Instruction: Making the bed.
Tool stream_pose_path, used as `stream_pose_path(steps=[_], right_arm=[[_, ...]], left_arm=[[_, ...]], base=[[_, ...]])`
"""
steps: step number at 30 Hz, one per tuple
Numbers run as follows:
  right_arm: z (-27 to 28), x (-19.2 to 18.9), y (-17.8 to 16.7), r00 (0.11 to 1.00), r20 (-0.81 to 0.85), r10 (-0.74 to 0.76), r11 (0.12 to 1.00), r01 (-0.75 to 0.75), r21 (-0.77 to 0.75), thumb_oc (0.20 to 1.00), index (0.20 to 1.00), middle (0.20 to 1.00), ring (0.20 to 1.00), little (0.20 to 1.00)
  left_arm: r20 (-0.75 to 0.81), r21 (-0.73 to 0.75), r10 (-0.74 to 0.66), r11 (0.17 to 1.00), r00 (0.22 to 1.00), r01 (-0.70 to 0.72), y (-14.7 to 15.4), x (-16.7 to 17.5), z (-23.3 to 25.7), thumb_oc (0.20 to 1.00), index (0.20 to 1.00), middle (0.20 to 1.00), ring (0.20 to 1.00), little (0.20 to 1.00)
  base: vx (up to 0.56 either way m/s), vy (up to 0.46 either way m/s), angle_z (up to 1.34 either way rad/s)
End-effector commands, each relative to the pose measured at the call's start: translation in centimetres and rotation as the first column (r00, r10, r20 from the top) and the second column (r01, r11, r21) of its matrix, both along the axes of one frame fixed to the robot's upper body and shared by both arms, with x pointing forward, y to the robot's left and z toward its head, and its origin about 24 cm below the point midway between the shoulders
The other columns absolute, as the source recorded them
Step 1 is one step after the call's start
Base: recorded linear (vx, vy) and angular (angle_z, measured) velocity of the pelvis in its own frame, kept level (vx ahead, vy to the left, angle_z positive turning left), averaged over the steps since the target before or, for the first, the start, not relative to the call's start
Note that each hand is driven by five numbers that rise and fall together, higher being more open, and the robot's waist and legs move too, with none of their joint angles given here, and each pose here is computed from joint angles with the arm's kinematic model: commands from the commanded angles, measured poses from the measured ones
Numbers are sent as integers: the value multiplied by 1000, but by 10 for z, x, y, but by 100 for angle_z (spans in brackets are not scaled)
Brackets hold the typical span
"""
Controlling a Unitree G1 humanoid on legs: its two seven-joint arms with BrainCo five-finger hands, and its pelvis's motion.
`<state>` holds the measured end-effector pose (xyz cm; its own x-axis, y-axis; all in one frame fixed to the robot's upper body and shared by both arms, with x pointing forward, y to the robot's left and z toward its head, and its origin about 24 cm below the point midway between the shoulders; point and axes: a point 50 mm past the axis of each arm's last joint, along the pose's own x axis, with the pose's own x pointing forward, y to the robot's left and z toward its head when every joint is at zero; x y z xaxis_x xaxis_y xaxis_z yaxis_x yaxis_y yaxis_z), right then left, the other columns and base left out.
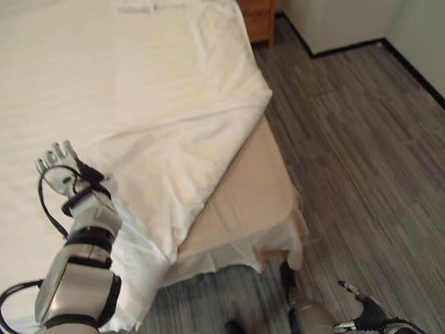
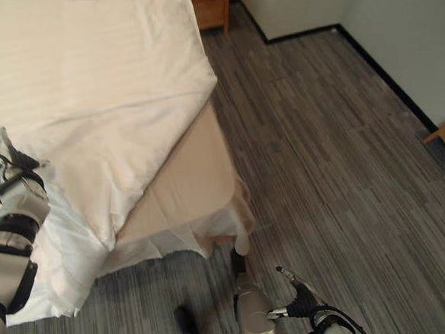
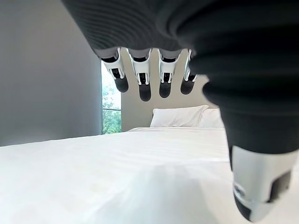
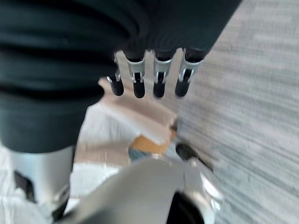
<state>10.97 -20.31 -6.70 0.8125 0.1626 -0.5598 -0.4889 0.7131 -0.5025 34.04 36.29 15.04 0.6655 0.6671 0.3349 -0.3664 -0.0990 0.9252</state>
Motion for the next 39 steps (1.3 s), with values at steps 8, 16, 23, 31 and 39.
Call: stream_pose_path(steps=[8,16,23,31,39], right_arm=[[0,19,15,998,31,60,993,-63,100,1000,1000,1000,1000,1000],[4,17,26,987,64,147,986,-152,71,1000,1000,1000,1000,1000],[-12,15,22,984,16,179,983,-178,-42,1000,1000,1000,1000,1000],[-45,27,-8,980,-79,-182,978,172,-121,1000,1000,1000,1000,1000],[-78,-9,-46,746,-286,-601,798,578,-171,1000,1000,1000,1000,1000]], left_arm=[[-47,-179,75,980,996,-83,14,-7,-17,200,200,200,200,200],[339,-337,-406,789,848,513,-130,45,-16,200,200,200,200,200],[635,-266,-680,253,367,930,-273,11,14,200,200,200,200,200],[543,-514,-838,-278,57,812,-377,-47,-36,200,200,200,200,200],[490,-777,-865,-490,-109,396,-408,-86,-90,200,200,200,200,200]], base=[[-19,6,8],[8,22,12],[-8,7,15],[-20,20,-8],[2,65,-14]])
